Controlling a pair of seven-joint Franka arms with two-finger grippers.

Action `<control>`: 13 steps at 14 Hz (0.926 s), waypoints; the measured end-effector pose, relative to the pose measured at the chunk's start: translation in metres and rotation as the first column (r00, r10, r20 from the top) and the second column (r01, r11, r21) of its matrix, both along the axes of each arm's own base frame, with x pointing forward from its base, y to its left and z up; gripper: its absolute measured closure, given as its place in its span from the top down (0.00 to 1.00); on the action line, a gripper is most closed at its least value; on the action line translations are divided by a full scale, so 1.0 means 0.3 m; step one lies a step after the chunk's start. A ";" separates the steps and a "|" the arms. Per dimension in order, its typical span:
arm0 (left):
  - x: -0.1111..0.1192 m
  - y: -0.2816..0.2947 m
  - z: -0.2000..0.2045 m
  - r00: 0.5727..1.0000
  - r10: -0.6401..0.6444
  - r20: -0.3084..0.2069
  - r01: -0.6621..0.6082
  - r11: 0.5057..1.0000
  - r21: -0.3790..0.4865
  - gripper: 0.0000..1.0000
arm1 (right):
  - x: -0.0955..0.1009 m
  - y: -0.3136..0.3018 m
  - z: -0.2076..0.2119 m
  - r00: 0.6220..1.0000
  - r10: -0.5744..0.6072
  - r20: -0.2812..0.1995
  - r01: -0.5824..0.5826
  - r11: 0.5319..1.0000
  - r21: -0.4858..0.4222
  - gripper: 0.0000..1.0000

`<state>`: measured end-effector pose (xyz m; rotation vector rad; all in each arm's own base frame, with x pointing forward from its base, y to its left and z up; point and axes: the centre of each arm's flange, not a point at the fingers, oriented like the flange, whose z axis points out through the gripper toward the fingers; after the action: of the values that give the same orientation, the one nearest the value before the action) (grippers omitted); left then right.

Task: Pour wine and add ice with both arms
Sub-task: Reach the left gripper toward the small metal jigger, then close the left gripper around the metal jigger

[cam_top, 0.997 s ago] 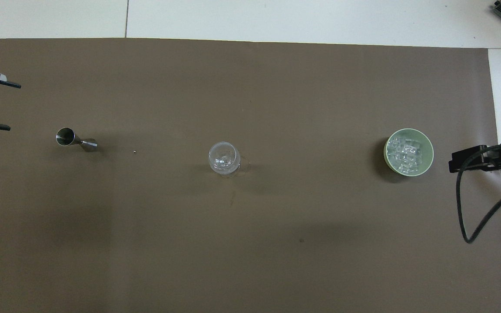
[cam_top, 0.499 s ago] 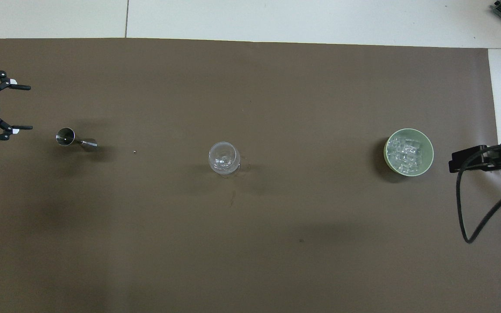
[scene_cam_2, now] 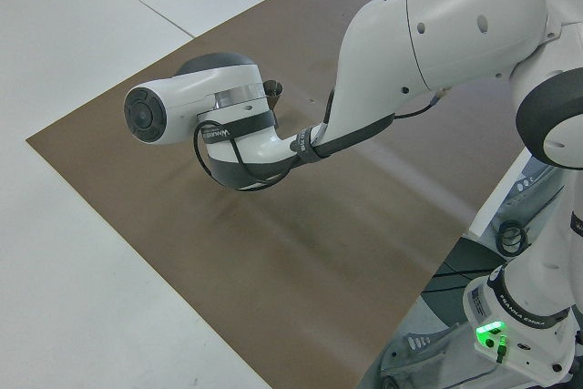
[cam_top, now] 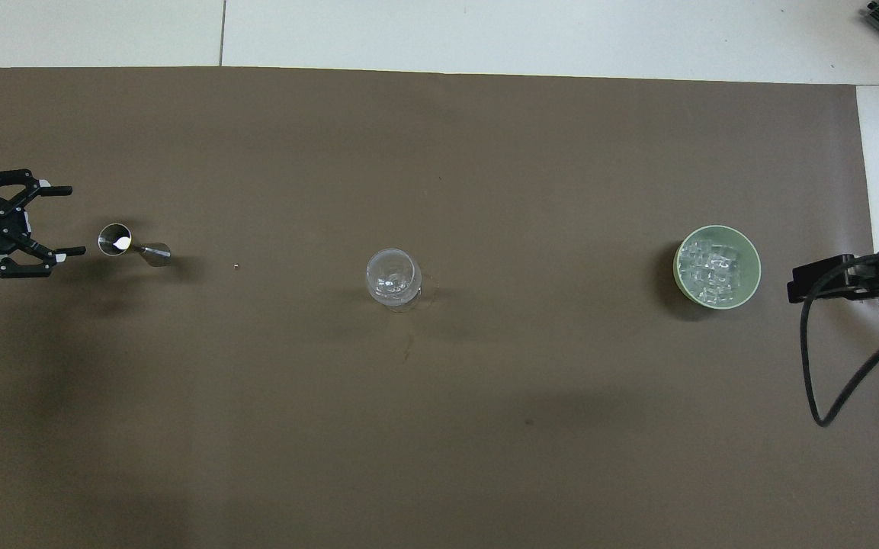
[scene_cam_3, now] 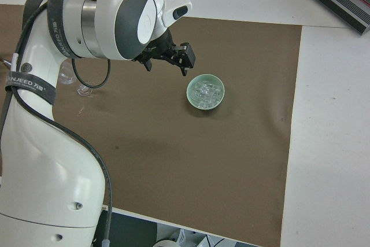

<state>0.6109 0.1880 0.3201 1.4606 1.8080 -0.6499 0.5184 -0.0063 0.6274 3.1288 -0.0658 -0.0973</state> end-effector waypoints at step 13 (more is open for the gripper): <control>-0.387 -0.098 -0.268 0.948 0.315 0.046 -0.296 0.925 -0.239 1.00 | 0.000 0.000 0.000 1.000 0.000 0.000 0.000 1.000 0.000 1.00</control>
<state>0.4948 0.1587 0.2396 1.0102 1.7795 -0.6048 0.5184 -0.0063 0.6274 3.1288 -0.0658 -0.0973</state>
